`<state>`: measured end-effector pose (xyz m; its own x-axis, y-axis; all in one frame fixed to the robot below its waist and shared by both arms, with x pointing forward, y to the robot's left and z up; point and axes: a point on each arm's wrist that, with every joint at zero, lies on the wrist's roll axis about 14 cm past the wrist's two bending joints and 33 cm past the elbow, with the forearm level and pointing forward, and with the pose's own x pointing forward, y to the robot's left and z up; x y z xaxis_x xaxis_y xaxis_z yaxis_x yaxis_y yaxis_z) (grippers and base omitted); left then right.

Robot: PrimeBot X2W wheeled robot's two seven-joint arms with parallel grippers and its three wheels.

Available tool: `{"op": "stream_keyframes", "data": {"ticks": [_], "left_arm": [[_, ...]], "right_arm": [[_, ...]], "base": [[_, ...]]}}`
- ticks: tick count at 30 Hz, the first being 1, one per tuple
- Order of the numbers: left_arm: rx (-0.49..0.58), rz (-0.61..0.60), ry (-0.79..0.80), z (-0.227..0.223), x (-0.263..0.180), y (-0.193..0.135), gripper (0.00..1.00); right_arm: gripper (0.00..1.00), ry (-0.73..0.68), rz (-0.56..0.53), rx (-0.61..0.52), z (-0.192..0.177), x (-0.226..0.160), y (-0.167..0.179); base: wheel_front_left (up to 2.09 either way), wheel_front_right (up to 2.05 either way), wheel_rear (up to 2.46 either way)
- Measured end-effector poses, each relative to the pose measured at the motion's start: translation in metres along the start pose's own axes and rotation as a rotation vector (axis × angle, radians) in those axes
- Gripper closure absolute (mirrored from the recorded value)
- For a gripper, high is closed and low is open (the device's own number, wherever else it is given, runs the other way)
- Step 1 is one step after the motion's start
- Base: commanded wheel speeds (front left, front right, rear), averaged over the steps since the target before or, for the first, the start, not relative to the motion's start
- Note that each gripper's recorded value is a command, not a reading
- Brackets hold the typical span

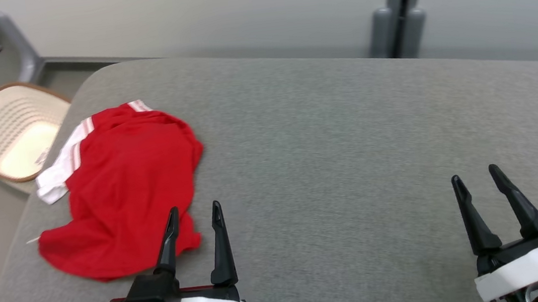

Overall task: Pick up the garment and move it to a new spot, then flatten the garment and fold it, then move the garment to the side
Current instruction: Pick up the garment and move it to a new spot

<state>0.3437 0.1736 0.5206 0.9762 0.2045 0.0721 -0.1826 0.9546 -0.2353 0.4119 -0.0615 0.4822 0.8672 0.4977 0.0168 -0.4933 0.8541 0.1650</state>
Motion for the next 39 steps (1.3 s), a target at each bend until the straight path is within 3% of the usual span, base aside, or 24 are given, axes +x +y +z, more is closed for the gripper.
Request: {"op": "stream_keyframes", "data": {"ticks": [8, 17, 27, 35, 39], "left_arm": [[0.026, 0.174, -0.030, 0.013, -0.030, 0.057, 0.00], [0.033, 0.317, -0.069, 0.026, -0.062, 0.099, 0.00], [0.015, 0.352, -0.085, 0.032, -0.063, 0.109, 0.00], [0.060, 0.401, -0.083, 0.034, -0.052, 0.132, 0.00], [0.105, 0.423, 0.009, 0.008, -0.043, 0.142, 0.00]], "right_arm": [[0.00, 0.053, 0.189, 0.015, -0.018, 0.026, 0.059], [0.00, 0.089, 0.328, 0.018, -0.029, 0.034, 0.109], [0.00, 0.103, 0.326, 0.018, -0.033, 0.037, 0.105], [0.00, 0.119, 0.280, -0.003, -0.040, 0.038, 0.074], [0.00, 0.133, 0.253, -0.026, -0.045, 0.038, 0.049]], "base": [[0.00, 0.00, 0.00], [0.00, 0.00, 0.00], [0.00, 0.00, 0.00], [0.00, 0.00, 0.00], [0.00, 0.00, 0.00]]}}
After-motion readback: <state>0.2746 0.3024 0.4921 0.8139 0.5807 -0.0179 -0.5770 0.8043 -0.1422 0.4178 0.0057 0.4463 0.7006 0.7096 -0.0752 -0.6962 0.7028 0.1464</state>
